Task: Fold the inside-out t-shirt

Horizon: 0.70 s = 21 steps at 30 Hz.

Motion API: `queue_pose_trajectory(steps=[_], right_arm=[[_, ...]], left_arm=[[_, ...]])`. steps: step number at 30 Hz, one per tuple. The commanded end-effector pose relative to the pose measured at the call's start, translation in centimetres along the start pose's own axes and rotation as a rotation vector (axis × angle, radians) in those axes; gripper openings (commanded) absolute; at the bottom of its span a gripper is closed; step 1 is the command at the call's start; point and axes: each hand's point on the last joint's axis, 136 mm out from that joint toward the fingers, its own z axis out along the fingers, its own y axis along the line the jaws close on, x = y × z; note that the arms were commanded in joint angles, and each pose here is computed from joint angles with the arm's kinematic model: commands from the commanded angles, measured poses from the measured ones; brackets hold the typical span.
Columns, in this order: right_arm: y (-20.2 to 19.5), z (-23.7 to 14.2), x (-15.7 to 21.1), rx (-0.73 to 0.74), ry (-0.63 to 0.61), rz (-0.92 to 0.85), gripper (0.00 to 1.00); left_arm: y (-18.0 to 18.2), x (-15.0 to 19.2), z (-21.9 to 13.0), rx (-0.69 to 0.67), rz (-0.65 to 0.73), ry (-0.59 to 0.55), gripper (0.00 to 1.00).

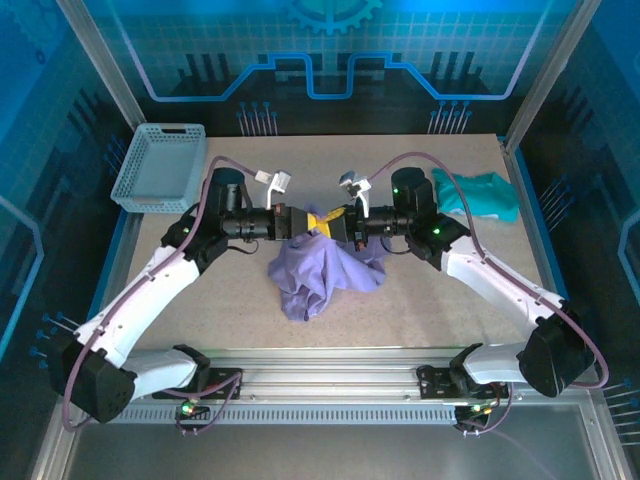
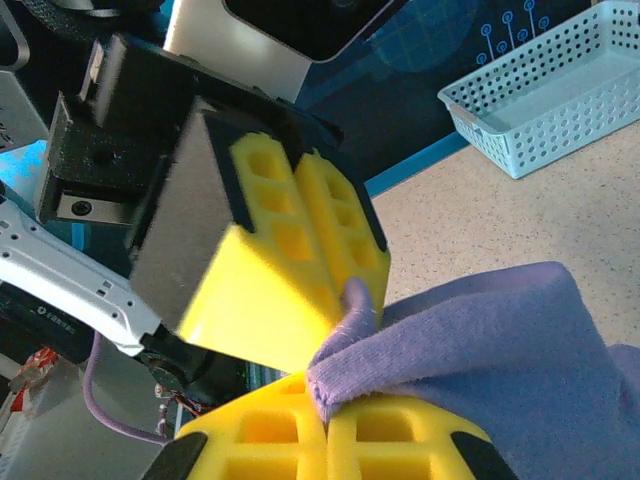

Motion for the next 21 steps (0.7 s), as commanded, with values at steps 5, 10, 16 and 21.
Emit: queue_pose_trajectory(steps=[5,10,16,21], right_arm=[[-7.8,-5.0,0.4,0.585,0.093,0.199,0.25],[-3.8,-6.3,0.6,0.682,-0.027,0.014,0.52],[-0.5,-2.8,3.7,0.635,-0.057,-0.066,0.56],[-1.3,0.1,4.2,0.6,-0.064,-0.063,0.54]], left_arm=[[-1.9,-2.2,-0.6,0.014,0.015,-0.101,0.0],[-2.3,-2.3,-1.0,-0.065,-0.067,-0.184,0.0],[-3.8,-2.9,-1.1,-0.048,-0.127,-0.253,0.0],[-5.3,-3.1,-1.9,-0.03,-0.117,-0.278,0.0]])
